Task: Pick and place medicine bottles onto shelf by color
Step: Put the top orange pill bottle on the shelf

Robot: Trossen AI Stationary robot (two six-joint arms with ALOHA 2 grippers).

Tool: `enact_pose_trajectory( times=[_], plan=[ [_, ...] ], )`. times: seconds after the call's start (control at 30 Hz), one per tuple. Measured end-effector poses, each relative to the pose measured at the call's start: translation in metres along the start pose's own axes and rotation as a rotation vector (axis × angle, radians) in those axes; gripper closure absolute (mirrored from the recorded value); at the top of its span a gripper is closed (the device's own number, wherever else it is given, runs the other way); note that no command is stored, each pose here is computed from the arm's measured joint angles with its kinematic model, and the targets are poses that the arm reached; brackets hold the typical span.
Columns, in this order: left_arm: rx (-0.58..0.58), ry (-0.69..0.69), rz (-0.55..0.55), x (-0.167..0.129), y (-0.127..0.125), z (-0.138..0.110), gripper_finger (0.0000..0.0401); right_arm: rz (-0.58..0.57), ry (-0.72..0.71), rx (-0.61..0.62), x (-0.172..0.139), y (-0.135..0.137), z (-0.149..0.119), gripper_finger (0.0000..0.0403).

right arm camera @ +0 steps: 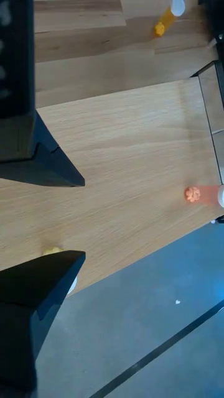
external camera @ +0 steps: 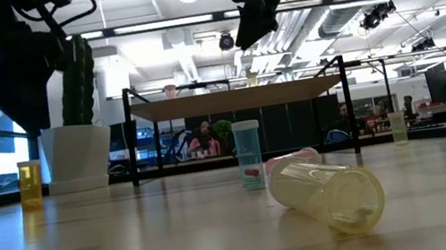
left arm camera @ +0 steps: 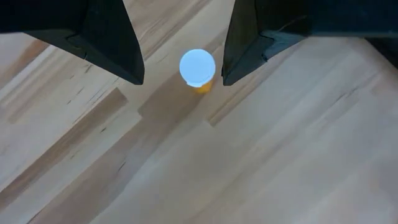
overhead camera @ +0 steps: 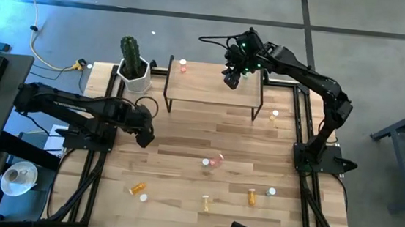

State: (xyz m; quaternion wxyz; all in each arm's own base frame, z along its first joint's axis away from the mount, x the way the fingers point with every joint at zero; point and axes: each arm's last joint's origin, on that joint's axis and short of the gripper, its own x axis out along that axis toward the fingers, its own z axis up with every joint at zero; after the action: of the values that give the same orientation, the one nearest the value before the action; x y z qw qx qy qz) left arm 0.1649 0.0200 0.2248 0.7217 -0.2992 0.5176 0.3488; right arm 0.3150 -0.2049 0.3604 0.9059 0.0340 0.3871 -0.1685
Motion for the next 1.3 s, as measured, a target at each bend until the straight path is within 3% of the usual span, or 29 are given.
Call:
enact_pose_trajectory(
  times=[0.47, 1.07, 1.3],
  plan=[
    [-0.132, 0.122, 0.109, 0.027, -0.013, 0.001, 0.0192, 0.0, 0.001, -0.001, 0.0, 0.0, 0.0, 0.0233],
    [-0.142, 0.175, 0.188, 0.045, -0.019, 0.002, 0.0194, 0.0, 0.001, -0.019, 0.0, 0.0, 0.0, 0.0233],
    [-0.124, 0.179, 0.198, 0.049, -0.02, 0.003, 0.023, 0.0, 0.002, -0.019, 0.0, 0.0, 0.0, 0.0233]
  ],
)
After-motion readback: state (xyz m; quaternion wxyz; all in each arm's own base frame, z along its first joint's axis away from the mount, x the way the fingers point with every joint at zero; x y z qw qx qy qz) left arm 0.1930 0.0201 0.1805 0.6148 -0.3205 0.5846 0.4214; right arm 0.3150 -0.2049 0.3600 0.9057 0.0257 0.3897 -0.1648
